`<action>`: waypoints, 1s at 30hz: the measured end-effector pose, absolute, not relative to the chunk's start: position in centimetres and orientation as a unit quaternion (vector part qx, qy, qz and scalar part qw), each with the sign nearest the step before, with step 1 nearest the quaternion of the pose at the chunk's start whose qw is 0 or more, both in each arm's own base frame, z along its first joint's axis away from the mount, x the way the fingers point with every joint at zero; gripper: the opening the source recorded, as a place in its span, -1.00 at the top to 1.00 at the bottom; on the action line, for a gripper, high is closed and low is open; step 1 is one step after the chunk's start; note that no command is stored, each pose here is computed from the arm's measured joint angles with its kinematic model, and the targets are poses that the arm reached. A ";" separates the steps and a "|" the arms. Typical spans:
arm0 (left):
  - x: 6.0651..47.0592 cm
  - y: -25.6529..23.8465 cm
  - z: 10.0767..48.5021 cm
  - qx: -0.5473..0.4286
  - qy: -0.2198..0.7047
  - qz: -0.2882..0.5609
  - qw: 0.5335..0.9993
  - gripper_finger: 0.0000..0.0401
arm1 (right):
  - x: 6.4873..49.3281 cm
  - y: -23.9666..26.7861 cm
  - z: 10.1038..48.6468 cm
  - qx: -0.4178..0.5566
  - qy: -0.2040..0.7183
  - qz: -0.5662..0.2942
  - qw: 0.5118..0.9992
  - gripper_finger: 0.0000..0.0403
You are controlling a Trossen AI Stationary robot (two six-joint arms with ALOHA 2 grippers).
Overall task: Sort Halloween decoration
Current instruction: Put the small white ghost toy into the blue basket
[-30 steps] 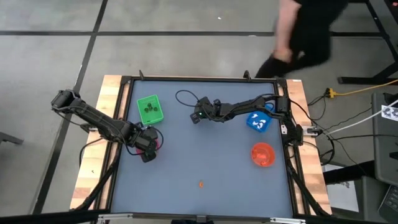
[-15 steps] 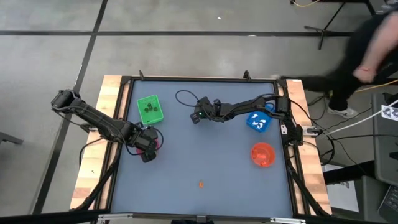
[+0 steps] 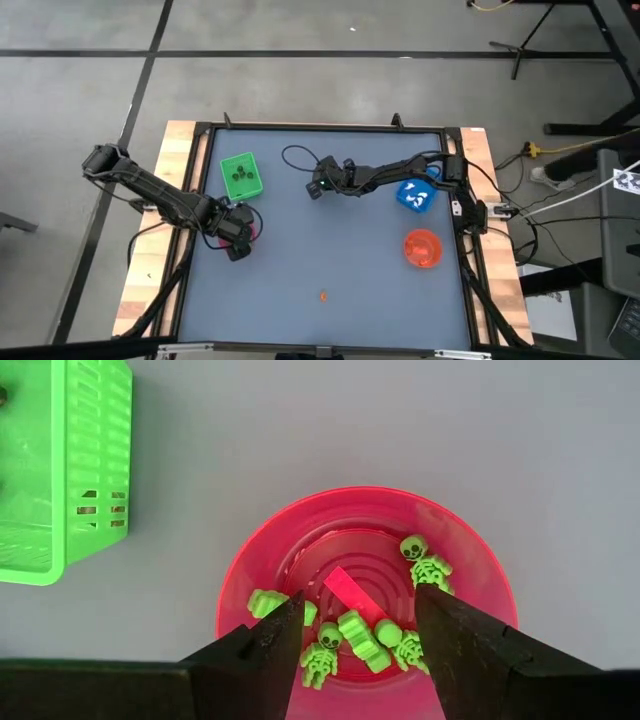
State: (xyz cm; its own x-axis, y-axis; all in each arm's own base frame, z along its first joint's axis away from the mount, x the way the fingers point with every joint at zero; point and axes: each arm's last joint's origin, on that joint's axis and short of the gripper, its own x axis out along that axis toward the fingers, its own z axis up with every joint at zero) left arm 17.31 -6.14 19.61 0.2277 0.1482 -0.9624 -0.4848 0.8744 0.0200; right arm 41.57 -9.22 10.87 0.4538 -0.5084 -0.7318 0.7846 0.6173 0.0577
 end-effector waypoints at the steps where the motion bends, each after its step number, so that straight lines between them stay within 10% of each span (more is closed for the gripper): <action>1: 17.3 -6.1 19.6 -0.143 0.586 0.205 0.770 0.13 | 41.6 -9.2 10.9 0.198 0.348 -0.390 0.829 0.64; 30: 17.4 -6.2 19.6 -0.147 0.581 0.203 0.774 0.13 | 39.9 -8.5 17.0 0.188 0.372 -0.317 0.852 0.63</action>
